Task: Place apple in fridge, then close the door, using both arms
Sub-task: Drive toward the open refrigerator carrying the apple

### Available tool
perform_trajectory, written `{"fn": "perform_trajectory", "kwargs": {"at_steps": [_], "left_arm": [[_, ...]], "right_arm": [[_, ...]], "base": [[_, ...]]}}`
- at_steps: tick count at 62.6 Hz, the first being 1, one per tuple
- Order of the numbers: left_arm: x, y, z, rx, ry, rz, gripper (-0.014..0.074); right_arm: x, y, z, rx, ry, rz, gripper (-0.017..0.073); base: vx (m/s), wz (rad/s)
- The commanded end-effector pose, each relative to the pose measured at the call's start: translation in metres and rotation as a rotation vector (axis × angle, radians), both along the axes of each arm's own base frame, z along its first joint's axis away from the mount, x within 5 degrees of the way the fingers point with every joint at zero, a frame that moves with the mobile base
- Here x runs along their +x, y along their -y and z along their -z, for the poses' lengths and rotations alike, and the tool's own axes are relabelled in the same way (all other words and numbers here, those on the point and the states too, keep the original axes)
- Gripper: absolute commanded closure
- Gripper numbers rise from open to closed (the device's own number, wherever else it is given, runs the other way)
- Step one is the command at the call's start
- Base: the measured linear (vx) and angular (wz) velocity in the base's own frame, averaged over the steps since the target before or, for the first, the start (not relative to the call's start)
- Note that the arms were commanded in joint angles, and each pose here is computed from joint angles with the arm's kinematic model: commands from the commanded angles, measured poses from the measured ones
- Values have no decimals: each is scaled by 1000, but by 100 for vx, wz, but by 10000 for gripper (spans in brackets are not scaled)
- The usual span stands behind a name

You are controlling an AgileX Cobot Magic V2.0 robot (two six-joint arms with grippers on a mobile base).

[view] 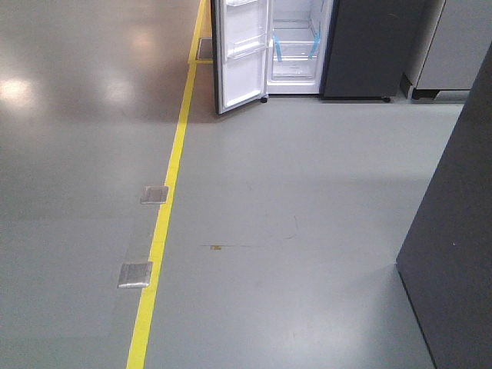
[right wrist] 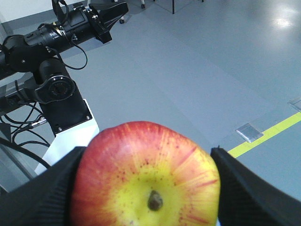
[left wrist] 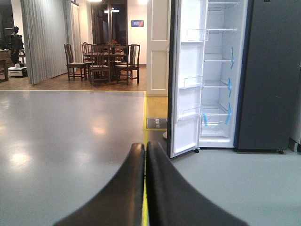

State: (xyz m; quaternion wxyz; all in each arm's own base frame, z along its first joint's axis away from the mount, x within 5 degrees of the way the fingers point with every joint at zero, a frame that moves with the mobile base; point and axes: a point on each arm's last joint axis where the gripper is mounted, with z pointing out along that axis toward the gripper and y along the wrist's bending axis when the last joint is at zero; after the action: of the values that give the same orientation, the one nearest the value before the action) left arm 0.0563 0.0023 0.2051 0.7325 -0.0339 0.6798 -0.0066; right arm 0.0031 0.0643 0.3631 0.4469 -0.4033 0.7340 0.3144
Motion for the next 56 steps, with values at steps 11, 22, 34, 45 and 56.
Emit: {"fn": "perform_trajectory", "kwargs": {"at_steps": [11, 22, 34, 45, 56], "left_arm": [[-1, 0, -1, -19, 71, 3, 600], [-1, 0, -1, -19, 71, 3, 600], [-1, 0, -1, -19, 71, 3, 600], [-1, 0, -1, -19, 71, 3, 600], [-1, 0, -1, -19, 71, 3, 600]], "right_arm": [[1, -2, -13, 73, 36, 9, 141], [1, -2, -13, 73, 36, 9, 141], [1, -2, -13, 73, 36, 9, 141], [1, -2, -13, 73, 36, 9, 141], [1, -2, -13, 73, 36, 9, 141]], "base": [[29, -4], [28, -3], [27, -1], [27, -1], [27, -1]]}}
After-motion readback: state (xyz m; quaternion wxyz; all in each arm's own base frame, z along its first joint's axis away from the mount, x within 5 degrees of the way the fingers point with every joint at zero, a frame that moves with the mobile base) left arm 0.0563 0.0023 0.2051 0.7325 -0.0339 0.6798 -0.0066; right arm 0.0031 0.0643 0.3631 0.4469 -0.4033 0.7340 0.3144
